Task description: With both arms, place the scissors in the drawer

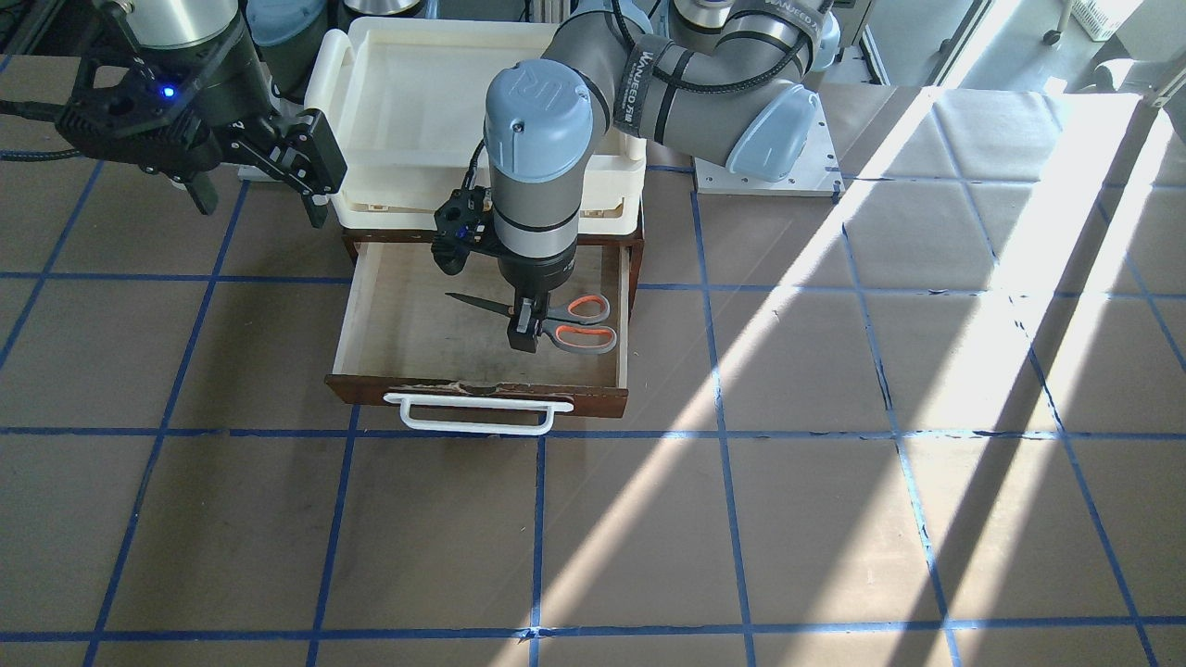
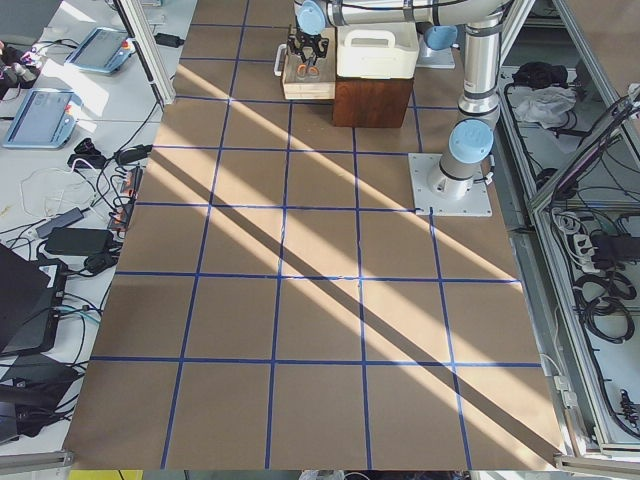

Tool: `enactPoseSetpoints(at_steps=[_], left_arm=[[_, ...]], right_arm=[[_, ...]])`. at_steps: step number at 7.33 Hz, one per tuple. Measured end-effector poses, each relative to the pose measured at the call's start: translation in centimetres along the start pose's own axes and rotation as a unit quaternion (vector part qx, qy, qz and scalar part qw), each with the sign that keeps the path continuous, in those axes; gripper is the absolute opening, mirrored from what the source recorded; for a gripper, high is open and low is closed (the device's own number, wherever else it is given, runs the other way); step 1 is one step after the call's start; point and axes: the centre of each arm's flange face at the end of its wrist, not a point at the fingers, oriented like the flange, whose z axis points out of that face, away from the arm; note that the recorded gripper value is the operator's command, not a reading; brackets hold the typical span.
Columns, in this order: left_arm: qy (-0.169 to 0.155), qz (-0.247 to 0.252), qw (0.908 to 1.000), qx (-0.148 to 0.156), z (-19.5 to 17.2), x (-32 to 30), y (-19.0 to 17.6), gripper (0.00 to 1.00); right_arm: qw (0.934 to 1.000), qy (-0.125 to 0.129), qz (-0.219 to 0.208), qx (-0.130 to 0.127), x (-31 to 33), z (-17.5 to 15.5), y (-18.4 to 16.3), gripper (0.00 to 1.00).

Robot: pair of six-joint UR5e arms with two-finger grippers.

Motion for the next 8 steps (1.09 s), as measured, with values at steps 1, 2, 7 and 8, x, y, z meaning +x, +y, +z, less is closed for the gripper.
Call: enactPoseSetpoints(at_steps=[1, 2, 7, 8], left_arm=[[0.003, 0.001, 1.0, 0.001, 0.5, -0.2, 0.0, 0.0], [0.005, 0.001, 1.0, 0.001, 0.9, -0.3, -0.1, 0.09], [-0.016, -0.012, 0.9998, 0.005, -0.5, -0.5, -0.1, 0.8], [-0.032, -0.029, 0.999, 0.009, -2.3, -0.5, 0.1, 0.8]], right_arm=[[1.0, -0.002, -0.002, 0.003, -0.2, 0.2, -0.2, 1.0], [1.0, -0.003, -0.004, 0.004, -0.3, 0.4, -0.3, 1.0], [0.9999, -0.006, -0.01, 0.003, -0.7, 0.7, -0.4, 1.0], [0.9998, -0.01, -0.014, 0.005, -1.2, 0.8, -0.3, 1.0]])
